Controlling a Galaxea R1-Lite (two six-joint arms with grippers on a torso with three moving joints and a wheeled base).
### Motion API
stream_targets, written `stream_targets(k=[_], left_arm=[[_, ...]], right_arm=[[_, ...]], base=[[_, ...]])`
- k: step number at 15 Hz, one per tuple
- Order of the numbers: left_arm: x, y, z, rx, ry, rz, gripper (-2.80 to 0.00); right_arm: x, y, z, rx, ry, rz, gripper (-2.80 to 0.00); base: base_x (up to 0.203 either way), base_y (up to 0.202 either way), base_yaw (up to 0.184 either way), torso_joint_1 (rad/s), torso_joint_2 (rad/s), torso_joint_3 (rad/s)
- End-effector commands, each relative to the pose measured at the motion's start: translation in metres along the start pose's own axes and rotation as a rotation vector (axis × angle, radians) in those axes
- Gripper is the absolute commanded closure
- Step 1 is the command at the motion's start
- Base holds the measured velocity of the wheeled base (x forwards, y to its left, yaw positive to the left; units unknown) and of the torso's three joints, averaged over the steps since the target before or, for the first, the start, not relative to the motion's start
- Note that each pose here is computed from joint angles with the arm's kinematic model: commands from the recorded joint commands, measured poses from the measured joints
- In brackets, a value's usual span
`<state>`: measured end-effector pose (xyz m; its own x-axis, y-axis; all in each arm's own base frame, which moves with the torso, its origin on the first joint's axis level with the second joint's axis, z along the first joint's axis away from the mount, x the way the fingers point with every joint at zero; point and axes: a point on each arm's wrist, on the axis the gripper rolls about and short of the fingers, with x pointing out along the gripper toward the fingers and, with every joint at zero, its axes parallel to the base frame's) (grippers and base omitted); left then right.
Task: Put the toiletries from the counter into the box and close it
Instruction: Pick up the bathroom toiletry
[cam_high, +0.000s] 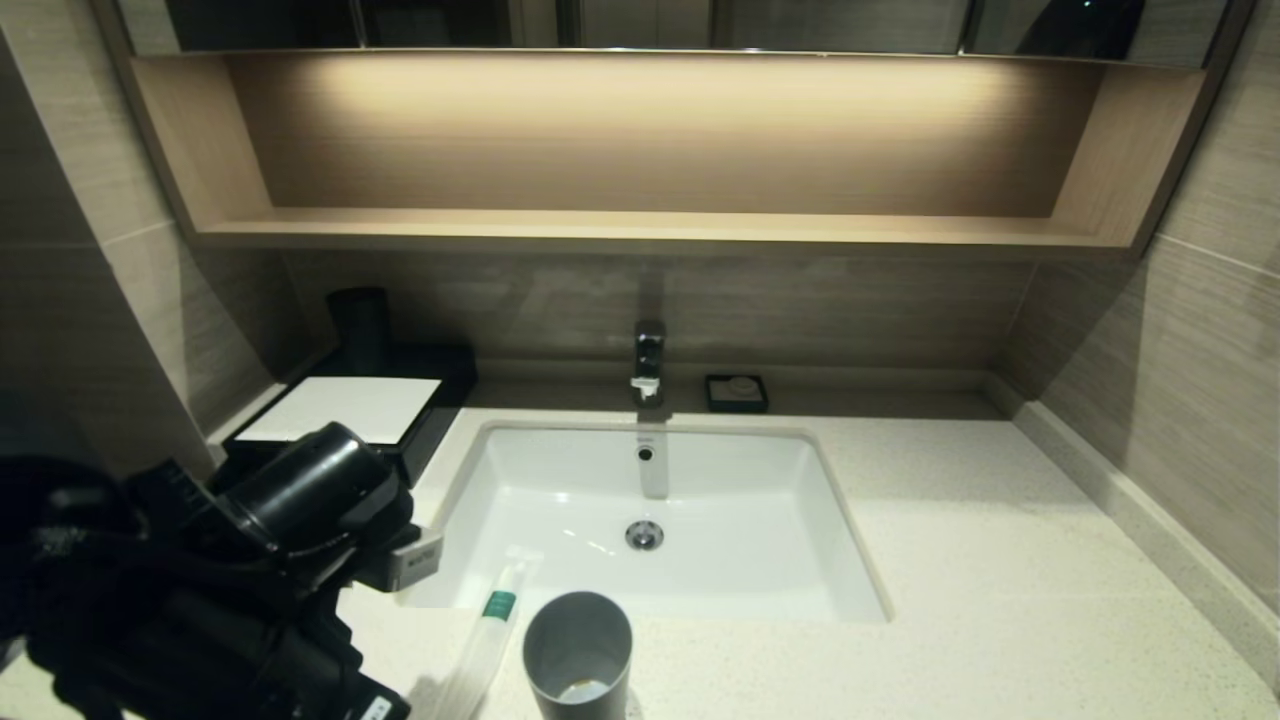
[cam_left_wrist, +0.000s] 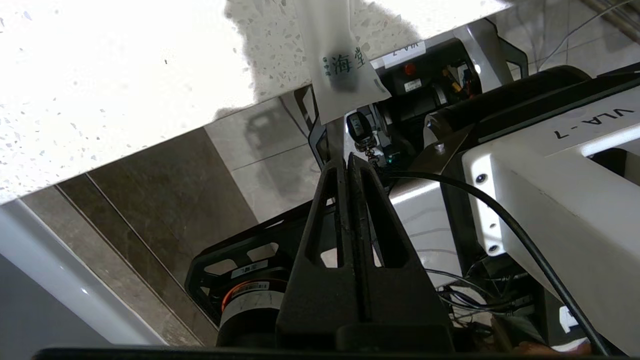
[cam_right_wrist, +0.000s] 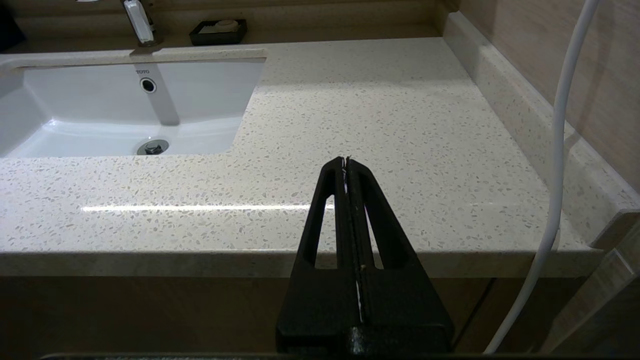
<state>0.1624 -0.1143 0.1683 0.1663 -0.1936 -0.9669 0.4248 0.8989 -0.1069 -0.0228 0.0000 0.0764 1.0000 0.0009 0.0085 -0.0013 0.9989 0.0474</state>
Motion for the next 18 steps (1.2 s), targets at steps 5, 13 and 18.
stream_targets(k=[5,13,18], left_arm=[[0.003,-0.004,0.000,0.006,0.019,0.007,0.00],[0.002,-0.003,-0.003,0.018,0.019,0.012,0.00],[-0.006,0.010,0.002,-0.014,-0.025,0.019,0.00]], right_arm=[[0.000,0.000,0.000,0.000,-0.001,0.001,0.00],[0.000,0.000,0.000,0.000,0.001,-0.001,0.00],[0.000,0.000,0.000,0.000,0.000,-0.001,0.00]], base=[[0.000,0.000,0.000,0.000,0.00,0.000],[0.000,0.000,0.000,0.000,0.00,0.000],[0.000,0.000,0.000,0.000,0.00,0.000]])
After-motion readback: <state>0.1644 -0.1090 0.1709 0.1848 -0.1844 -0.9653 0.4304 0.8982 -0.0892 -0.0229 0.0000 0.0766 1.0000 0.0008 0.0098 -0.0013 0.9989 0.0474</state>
